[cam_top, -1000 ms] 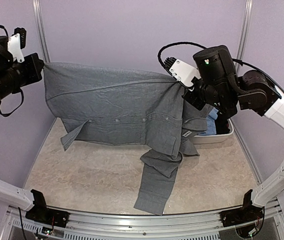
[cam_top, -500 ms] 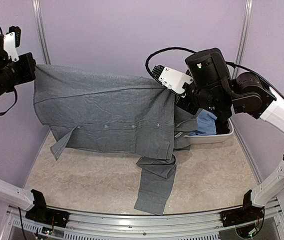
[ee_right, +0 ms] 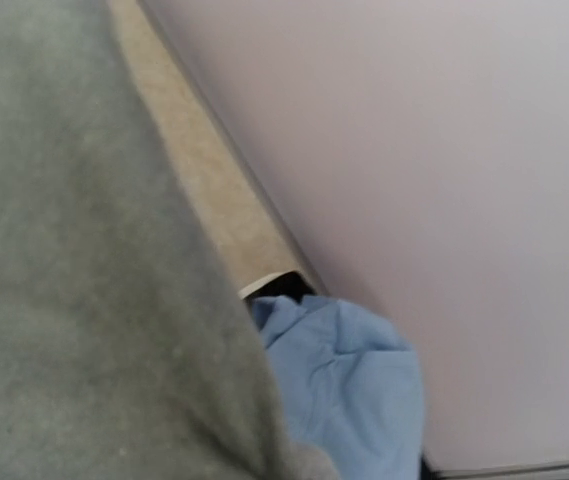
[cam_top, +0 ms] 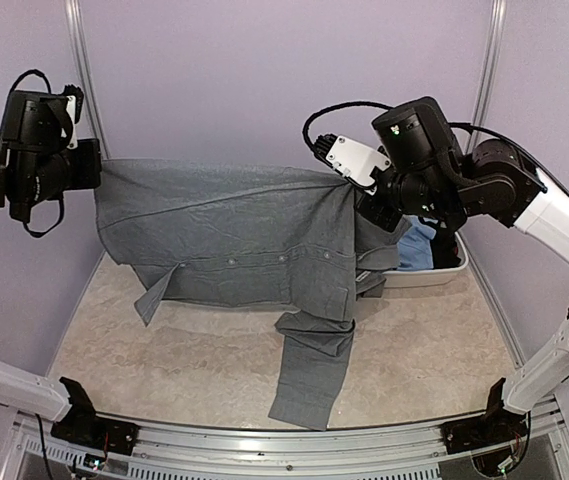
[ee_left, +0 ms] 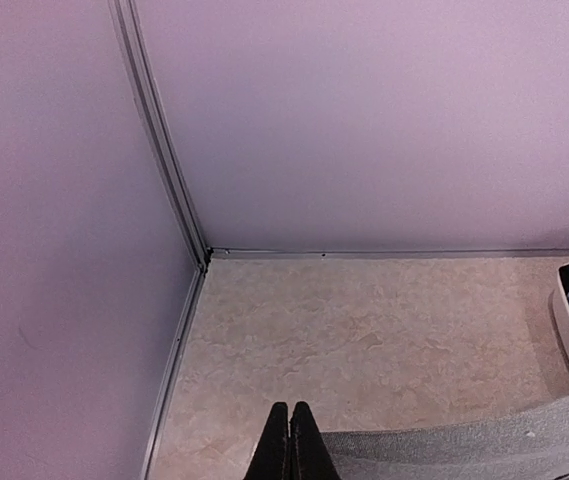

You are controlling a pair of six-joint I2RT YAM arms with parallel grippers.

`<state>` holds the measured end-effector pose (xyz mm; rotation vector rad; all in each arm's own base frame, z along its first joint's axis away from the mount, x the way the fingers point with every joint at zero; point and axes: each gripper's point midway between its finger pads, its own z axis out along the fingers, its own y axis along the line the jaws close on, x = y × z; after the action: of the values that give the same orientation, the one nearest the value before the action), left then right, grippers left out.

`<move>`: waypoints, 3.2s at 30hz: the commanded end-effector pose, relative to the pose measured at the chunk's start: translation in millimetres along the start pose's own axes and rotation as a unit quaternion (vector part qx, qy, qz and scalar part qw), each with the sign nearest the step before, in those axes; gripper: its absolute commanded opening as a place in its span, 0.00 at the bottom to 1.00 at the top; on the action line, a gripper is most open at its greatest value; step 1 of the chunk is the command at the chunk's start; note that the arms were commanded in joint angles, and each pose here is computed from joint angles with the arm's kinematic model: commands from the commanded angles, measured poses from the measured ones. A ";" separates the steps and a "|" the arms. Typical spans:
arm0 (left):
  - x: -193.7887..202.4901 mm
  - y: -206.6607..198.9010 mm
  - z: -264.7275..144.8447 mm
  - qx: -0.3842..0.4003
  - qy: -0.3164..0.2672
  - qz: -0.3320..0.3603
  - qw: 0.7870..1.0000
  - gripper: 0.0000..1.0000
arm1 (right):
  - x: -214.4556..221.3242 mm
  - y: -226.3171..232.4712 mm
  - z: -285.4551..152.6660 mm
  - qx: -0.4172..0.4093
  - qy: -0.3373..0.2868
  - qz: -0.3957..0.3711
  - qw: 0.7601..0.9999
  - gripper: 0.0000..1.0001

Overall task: Fold and stack the long sleeve shirts
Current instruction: Flatten out the 1/3-folded shirt at the center of the board.

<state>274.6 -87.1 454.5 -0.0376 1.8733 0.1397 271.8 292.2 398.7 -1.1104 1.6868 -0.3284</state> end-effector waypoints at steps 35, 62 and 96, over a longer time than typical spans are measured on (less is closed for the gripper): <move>169.8 -69.7 19.0 0.123 0.212 0.125 0.962 0.00 | 99.3 284.8 -9.8 -0.538 0.058 0.025 0.841 0.31; 120.3 -54.4 68.5 0.132 0.160 0.017 0.978 0.00 | 144.6 258.9 -14.8 -0.528 0.101 0.160 0.828 0.83; 11.6 20.1 4.7 0.111 0.013 -0.058 0.992 0.00 | 70.9 140.7 -43.8 -0.396 0.039 0.157 0.904 0.00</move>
<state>296.3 -81.4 409.1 0.0434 1.9823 -0.1404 171.0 316.8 274.3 -1.3490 2.0280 0.6469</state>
